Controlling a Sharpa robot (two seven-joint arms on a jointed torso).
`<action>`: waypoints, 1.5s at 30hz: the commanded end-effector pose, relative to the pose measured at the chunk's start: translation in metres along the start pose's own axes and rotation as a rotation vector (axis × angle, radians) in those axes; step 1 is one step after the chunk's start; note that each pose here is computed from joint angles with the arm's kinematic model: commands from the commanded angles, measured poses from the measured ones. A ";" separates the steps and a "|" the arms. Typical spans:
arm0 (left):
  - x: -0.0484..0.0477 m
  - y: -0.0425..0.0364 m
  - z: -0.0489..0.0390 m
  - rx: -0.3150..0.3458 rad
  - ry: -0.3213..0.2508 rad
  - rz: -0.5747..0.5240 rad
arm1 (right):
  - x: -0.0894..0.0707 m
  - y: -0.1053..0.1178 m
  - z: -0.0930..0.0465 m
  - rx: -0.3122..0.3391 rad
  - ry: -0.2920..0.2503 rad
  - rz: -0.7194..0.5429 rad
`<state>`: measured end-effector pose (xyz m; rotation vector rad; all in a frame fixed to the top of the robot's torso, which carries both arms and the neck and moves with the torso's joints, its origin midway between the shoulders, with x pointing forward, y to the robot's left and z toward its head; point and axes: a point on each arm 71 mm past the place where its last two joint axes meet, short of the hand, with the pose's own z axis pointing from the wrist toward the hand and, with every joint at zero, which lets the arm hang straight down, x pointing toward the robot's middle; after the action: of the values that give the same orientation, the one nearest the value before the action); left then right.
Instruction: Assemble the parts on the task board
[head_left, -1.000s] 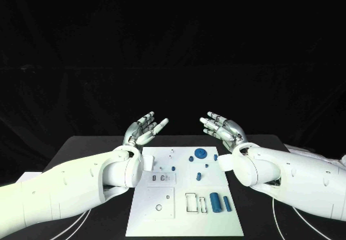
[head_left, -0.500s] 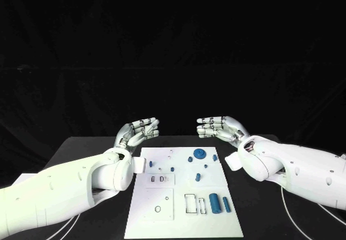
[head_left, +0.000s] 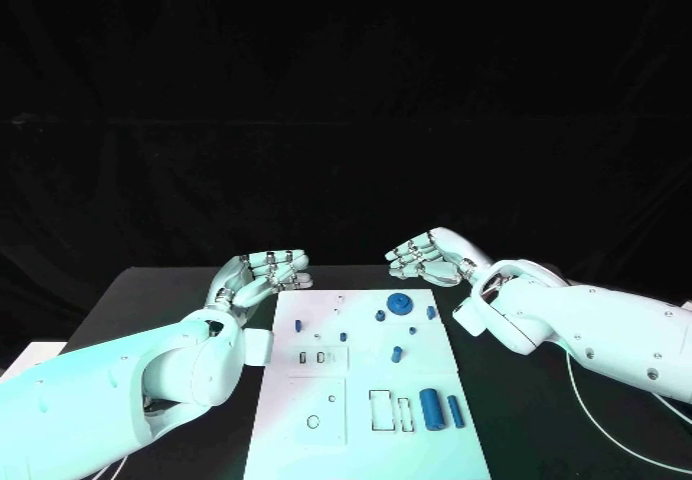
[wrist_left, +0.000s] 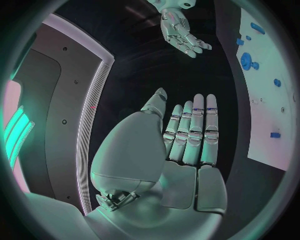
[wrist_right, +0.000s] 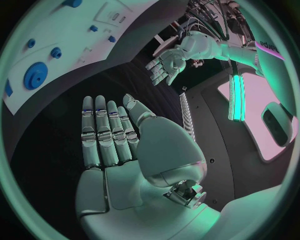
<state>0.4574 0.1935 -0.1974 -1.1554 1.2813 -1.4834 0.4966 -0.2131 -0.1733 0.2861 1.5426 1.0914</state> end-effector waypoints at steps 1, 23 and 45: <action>0.0083 -0.0049 -0.0054 -0.008 0.072 -0.063 | 0.003 0.001 0.002 0.023 0.096 -0.269; 0.0345 -0.0348 -0.0241 0.009 0.163 -0.137 | 0.001 0.014 0.018 0.068 0.223 -0.803; 0.0332 -0.0428 -0.0230 0.011 0.162 -0.138 | 0.011 0.014 0.022 0.102 0.315 -0.859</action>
<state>0.4266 0.1733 -0.1538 -1.1541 1.3185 -1.6880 0.5071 -0.1871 -0.1651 -0.4462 1.7075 0.4212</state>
